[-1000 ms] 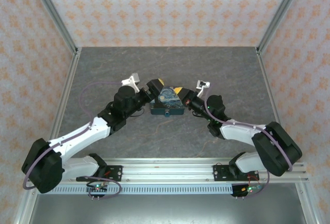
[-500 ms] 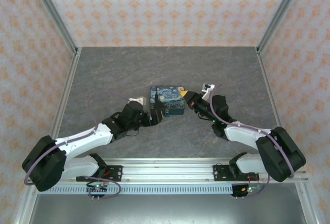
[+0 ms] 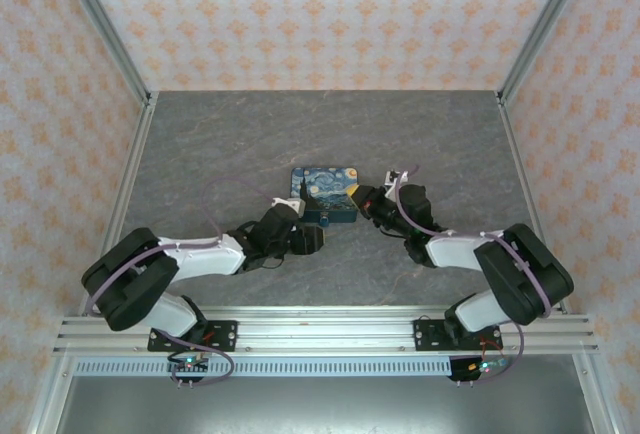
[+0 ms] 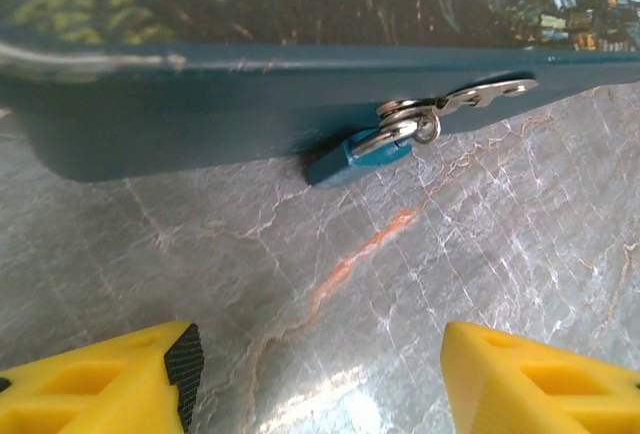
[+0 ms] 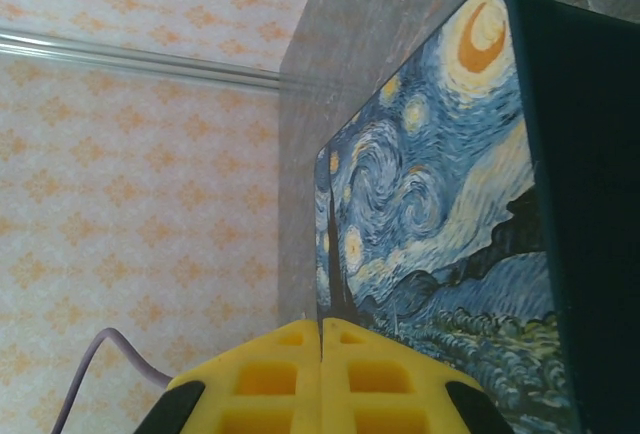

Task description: Unlock a padlock with a key

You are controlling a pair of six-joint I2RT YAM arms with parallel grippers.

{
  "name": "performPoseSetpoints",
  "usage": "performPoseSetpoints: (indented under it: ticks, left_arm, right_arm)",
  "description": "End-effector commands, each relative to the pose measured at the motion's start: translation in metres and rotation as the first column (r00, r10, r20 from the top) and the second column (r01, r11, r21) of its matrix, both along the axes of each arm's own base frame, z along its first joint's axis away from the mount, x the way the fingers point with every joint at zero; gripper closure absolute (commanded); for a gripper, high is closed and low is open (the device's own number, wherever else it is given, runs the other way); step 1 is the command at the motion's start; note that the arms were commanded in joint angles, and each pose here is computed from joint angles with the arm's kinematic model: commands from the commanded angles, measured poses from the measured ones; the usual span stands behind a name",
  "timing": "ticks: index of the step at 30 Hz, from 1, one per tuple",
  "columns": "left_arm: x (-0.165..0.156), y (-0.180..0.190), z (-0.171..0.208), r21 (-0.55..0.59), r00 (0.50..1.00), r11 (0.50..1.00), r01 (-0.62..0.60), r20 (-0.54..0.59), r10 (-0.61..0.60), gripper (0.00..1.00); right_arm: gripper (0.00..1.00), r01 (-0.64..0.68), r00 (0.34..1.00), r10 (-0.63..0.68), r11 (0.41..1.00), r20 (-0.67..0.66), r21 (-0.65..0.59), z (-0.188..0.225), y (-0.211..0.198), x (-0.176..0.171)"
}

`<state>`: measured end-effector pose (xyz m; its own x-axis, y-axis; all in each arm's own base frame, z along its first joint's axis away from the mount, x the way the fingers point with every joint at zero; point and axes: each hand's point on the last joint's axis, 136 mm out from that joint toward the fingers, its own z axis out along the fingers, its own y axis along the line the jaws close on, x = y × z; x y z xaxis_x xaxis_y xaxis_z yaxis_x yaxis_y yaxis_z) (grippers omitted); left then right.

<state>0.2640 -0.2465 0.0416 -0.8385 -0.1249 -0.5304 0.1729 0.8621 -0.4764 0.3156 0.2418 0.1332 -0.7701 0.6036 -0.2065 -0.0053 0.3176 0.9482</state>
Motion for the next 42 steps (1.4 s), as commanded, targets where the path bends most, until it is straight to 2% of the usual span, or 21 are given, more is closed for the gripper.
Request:
performPoseSetpoints:
  ticks: [1, 10, 22, 30, 36, 42]
  left_arm:
    - [0.019, -0.008, 0.012, -0.004, 0.993, 1.000, -0.002, 0.117, 0.003, 0.36]
    - [0.036, -0.018, -0.004, 0.020, 0.991, 1.000, -0.008, 0.135, 0.005, 0.40]
    - [0.058, -0.037, -0.025, 0.032, 0.989, 0.999, -0.007, 0.148, 0.002, 0.43]
    - [0.069, -0.048, -0.026, -0.008, 0.986, 1.000, -0.015, 0.164, 0.016, 0.47]
    - [0.074, -0.047, -0.020, -0.036, 0.981, 0.998, -0.047, 0.187, 0.053, 0.50]
    - [0.078, -0.025, -0.016, 0.014, 0.967, 0.990, -0.139, 0.219, 0.132, 0.49]
  right_arm:
    - [1.00, 0.012, 0.998, -0.016, 0.999, 0.066, 0.051, 0.024, 0.003, 0.015]
    - [1.00, 0.039, 0.999, -0.039, 0.999, 0.017, 0.036, 0.002, 0.004, 0.029]
    - [1.00, 0.074, 0.997, -0.071, 0.995, -0.034, 0.073, -0.019, -0.001, 0.058]
    - [1.00, 0.067, 0.997, -0.063, 0.995, -0.048, 0.077, -0.025, 0.002, 0.065]
    - [1.00, 0.067, 0.997, -0.063, 0.995, -0.051, 0.076, -0.028, 0.001, 0.064]
    - [1.00, 0.068, 0.997, -0.064, 0.994, -0.050, 0.080, -0.028, 0.001, 0.063]
